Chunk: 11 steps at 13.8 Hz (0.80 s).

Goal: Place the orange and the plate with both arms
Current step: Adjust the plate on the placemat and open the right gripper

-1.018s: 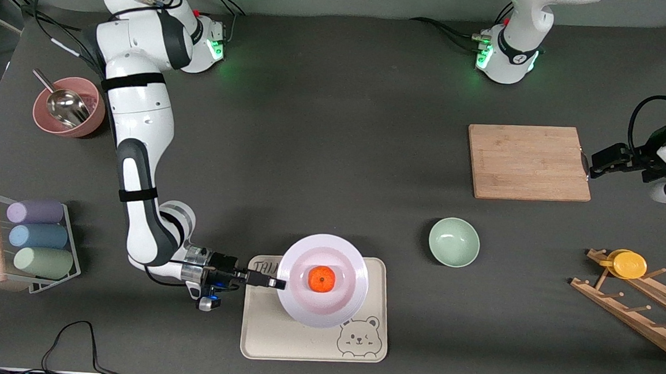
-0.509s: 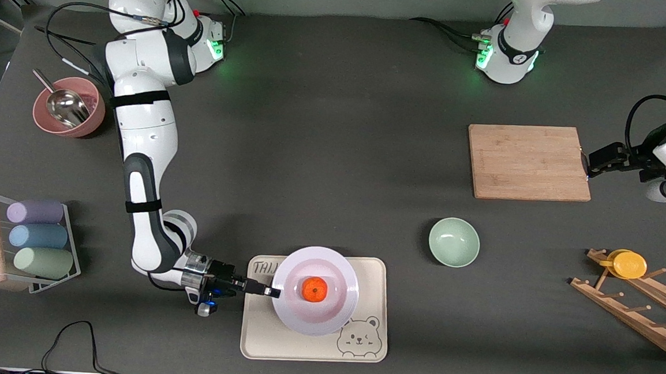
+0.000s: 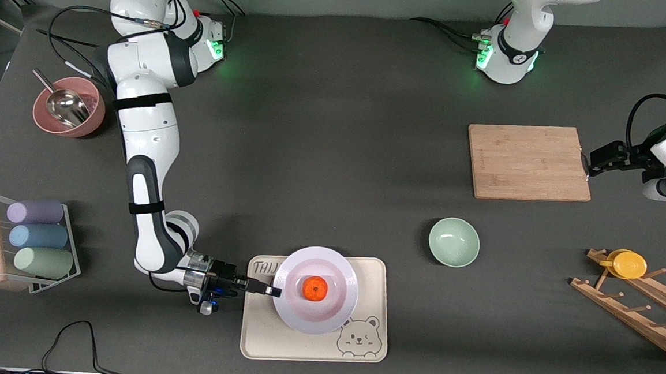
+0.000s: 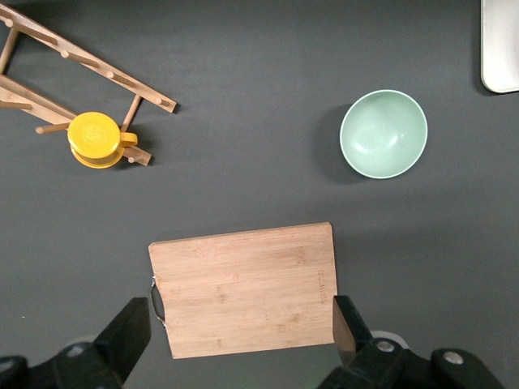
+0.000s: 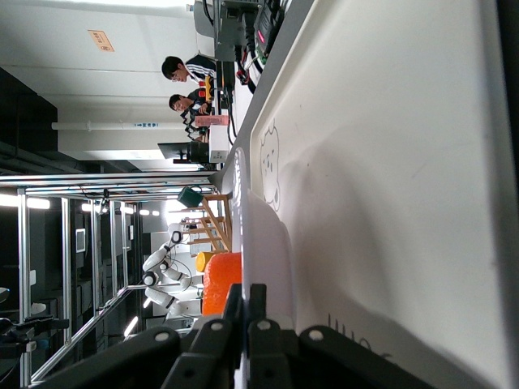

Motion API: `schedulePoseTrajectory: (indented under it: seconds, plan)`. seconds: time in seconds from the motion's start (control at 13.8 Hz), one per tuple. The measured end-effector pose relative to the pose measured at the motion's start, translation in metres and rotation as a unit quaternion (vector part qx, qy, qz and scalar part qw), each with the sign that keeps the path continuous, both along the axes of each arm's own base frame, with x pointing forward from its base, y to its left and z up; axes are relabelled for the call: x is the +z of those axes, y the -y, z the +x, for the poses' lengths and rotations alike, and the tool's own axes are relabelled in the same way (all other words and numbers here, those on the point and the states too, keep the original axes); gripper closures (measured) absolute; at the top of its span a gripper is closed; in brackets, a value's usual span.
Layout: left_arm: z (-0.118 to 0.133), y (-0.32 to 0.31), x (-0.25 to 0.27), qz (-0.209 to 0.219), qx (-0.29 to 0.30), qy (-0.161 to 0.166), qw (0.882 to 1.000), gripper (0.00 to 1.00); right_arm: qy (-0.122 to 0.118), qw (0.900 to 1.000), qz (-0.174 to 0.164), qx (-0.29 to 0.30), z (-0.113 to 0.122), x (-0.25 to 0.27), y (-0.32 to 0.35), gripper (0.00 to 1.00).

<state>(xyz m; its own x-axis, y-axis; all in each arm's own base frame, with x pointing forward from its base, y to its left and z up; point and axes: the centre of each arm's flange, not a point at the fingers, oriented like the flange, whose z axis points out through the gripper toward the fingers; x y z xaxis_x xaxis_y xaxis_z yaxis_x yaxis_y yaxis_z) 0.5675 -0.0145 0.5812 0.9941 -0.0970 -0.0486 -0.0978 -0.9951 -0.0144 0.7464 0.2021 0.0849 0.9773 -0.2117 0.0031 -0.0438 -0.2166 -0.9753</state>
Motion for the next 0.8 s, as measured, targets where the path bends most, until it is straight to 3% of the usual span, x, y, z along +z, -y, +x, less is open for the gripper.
schedulePoseTrajectory:
  seconds: [0.36, 0.44, 0.8]
  plan:
    - [-0.0003, -0.0001, -0.0002, 0.003, -0.002, -0.001, 1.0, 0.0, 0.002, 1.0, -0.005, -0.007, 0.0014, -0.0015, 0.0003, 0.96]
    - [-0.0006, -0.0001, -0.0005, 0.003, -0.002, -0.003, 1.0, 0.0, 0.002, 1.0, -0.005, -0.007, 0.0015, -0.0012, -0.0001, 0.91]
    - [-0.0018, 0.0008, -0.0013, 0.003, -0.002, -0.008, 1.0, 0.0, 0.003, 1.0, -0.004, -0.005, 0.0014, -0.0002, -0.0027, 0.37]
